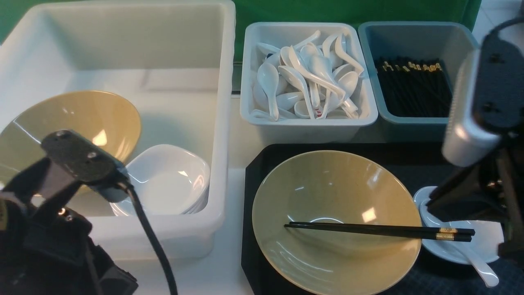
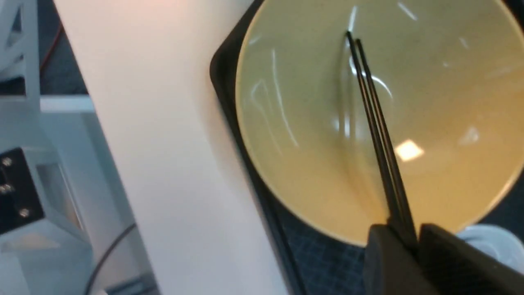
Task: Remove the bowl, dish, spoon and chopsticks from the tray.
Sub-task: Use the right arm to grab a chopstick
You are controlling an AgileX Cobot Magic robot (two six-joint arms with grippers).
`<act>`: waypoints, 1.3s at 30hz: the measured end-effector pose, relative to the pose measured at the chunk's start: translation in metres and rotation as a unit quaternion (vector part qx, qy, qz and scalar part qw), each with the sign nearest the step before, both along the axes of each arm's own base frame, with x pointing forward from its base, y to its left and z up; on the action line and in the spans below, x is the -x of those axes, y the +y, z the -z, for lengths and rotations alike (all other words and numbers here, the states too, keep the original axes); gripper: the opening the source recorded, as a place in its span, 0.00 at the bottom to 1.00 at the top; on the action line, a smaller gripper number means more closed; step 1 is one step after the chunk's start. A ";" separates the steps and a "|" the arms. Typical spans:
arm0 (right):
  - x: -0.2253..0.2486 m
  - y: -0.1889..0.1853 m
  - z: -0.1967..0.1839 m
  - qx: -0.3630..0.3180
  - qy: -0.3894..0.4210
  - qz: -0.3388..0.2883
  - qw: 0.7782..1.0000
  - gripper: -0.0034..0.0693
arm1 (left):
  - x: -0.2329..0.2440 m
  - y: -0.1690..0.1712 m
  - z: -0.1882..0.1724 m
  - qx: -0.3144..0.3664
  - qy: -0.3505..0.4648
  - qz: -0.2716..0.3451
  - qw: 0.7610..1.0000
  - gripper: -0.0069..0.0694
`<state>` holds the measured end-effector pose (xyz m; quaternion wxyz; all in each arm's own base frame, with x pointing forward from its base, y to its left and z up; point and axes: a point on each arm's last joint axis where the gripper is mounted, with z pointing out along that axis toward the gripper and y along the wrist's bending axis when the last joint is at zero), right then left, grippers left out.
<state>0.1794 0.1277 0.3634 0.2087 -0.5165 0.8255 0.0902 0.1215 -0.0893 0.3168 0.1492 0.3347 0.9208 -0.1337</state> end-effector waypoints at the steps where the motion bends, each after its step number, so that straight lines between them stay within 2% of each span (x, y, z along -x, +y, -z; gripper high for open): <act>1: -0.001 0.002 0.000 0.004 -0.002 -0.004 1.000 0.28 | -0.001 -0.001 0.000 -0.003 0.000 0.003 1.000 0.08; 2: -0.018 0.018 0.010 0.040 0.003 -0.022 0.999 0.39 | 0.000 -0.006 0.001 -0.010 -0.006 0.022 1.000 0.08; 3: -0.025 0.026 0.016 0.060 0.006 -0.031 0.998 0.45 | 0.001 -0.007 0.001 -0.011 -0.010 0.029 0.999 0.08; 5: -0.034 0.034 0.025 0.082 0.011 -0.040 0.996 0.52 | 0.001 -0.009 0.001 -0.010 -0.017 0.034 0.999 0.08; 6: -0.042 0.045 0.036 0.105 0.017 -0.053 0.993 0.59 | 0.001 -0.010 0.000 -0.007 -0.023 0.038 0.999 0.08; 9: -0.055 0.060 0.057 0.139 0.030 -0.067 0.988 0.66 | 0.000 -0.010 -0.001 -0.007 -0.034 0.038 0.999 0.08; 14: -0.078 0.076 0.101 0.200 0.062 -0.081 0.974 0.70 | -0.002 -0.007 -0.001 -0.025 -0.053 0.038 0.998 0.08; 21: -0.091 0.081 0.129 0.243 0.078 -0.088 0.963 0.69 | -0.006 -0.004 -0.001 -0.041 -0.073 0.038 0.996 0.08; 24: -0.094 0.083 0.139 0.251 0.087 -0.091 0.960 0.66 | -0.008 -0.004 -0.002 -0.043 -0.087 0.037 0.995 0.08; 26: -0.096 0.083 0.143 0.259 0.088 -0.092 0.957 0.52 | -0.010 -0.004 -0.003 -0.041 -0.096 0.036 0.994 0.08; 27: -0.096 0.083 0.143 0.260 0.088 -0.092 0.957 0.50 | -0.010 -0.004 -0.003 -0.041 -0.097 0.036 0.994 0.08; 29: -0.098 0.083 0.142 0.261 0.082 -0.088 0.958 0.28 | -0.010 -0.005 -0.003 -0.039 -0.102 0.036 0.993 0.08; 31: -0.100 0.085 0.137 0.258 0.074 -0.080 0.960 0.16 | -0.011 -0.005 -0.003 -0.038 -0.104 0.036 0.993 0.08; 39: -0.102 0.084 0.085 0.211 0.008 -0.045 0.976 0.15 | -0.011 -0.005 -0.004 -0.035 -0.108 0.036 0.993 0.08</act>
